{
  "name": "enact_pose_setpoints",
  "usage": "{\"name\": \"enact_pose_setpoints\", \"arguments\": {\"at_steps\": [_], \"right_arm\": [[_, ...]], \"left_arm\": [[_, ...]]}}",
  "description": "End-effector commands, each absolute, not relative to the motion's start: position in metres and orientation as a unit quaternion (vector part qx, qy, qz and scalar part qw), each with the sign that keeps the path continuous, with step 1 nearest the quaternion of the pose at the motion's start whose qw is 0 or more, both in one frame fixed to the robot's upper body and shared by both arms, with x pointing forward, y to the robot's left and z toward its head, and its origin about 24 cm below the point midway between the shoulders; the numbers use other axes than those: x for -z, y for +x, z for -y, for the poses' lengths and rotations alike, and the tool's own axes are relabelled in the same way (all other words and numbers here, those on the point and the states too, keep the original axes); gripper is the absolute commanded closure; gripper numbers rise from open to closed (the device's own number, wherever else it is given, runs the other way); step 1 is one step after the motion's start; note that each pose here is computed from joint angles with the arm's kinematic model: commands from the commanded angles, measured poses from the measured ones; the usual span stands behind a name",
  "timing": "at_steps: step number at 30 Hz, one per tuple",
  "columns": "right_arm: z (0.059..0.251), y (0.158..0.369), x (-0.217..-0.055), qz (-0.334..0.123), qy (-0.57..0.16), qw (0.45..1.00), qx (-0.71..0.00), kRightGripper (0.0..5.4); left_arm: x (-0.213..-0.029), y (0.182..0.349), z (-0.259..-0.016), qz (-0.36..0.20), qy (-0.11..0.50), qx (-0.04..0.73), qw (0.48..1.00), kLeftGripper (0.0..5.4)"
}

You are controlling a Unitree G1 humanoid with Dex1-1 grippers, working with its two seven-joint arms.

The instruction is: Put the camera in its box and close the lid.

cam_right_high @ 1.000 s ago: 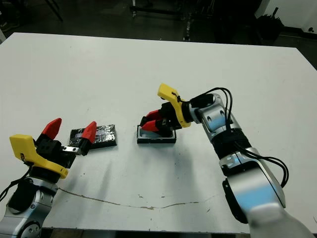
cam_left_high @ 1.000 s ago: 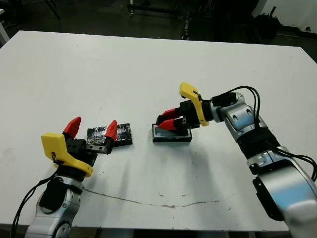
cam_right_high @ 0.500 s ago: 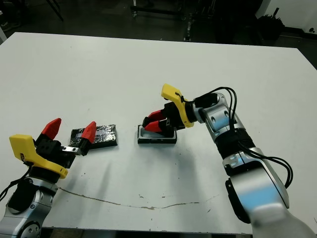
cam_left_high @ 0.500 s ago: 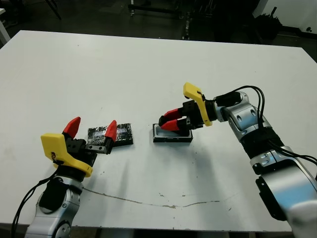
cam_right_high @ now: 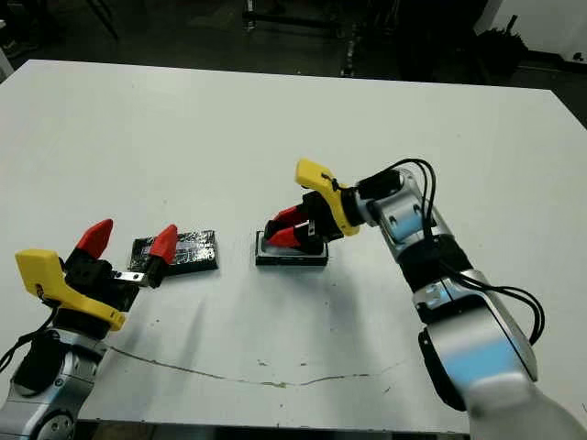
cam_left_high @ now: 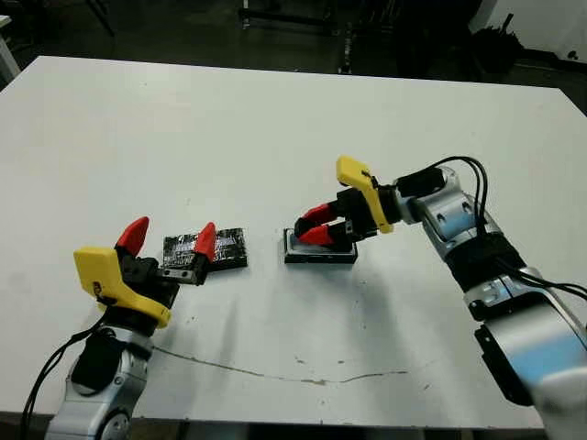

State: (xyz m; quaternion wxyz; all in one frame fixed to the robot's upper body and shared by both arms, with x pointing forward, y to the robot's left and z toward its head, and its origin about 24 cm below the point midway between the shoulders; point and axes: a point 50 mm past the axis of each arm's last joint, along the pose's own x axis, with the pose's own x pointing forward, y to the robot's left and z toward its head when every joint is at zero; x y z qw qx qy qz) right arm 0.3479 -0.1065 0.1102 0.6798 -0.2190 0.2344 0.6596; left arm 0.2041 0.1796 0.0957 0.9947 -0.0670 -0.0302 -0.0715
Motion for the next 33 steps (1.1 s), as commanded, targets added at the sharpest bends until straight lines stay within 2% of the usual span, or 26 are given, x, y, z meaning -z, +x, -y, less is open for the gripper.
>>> {"name": "enact_pose_setpoints", "arguments": {"at_steps": [1,7,11,19,24,29,33], "right_arm": [[0.123,0.346,-0.100,-0.280,-0.227,0.670,-0.648,3.13],[0.123,0.347,-0.102,-0.287,-0.237,0.675,-0.637,2.30],[0.123,0.347,-0.102,-0.279,-0.240,0.674,-0.641,1.77],[0.126,0.348,-0.106,-0.281,-0.242,0.684,-0.628,0.67],[0.130,0.350,-0.114,-0.258,-0.234,0.695,-0.628,0.02],[0.139,0.351,-0.134,-0.214,-0.227,0.714,-0.627,0.02],[0.157,0.346,-0.161,-0.155,-0.205,0.757,-0.601,0.02]], "left_arm": [[-0.095,0.204,-0.182,0.026,-0.055,0.072,0.996,0.00],[-0.094,0.203,-0.181,0.022,-0.072,0.072,0.995,0.00],[-0.095,0.204,-0.182,0.026,-0.052,0.075,0.995,0.00],[-0.093,0.204,-0.182,0.026,-0.063,0.077,0.995,0.00],[-0.094,0.204,-0.182,0.026,-0.054,0.074,0.995,0.00],[-0.094,0.203,-0.181,0.025,-0.061,0.075,0.995,0.00],[-0.094,0.202,-0.183,0.025,-0.064,0.077,0.995,0.00]]}}
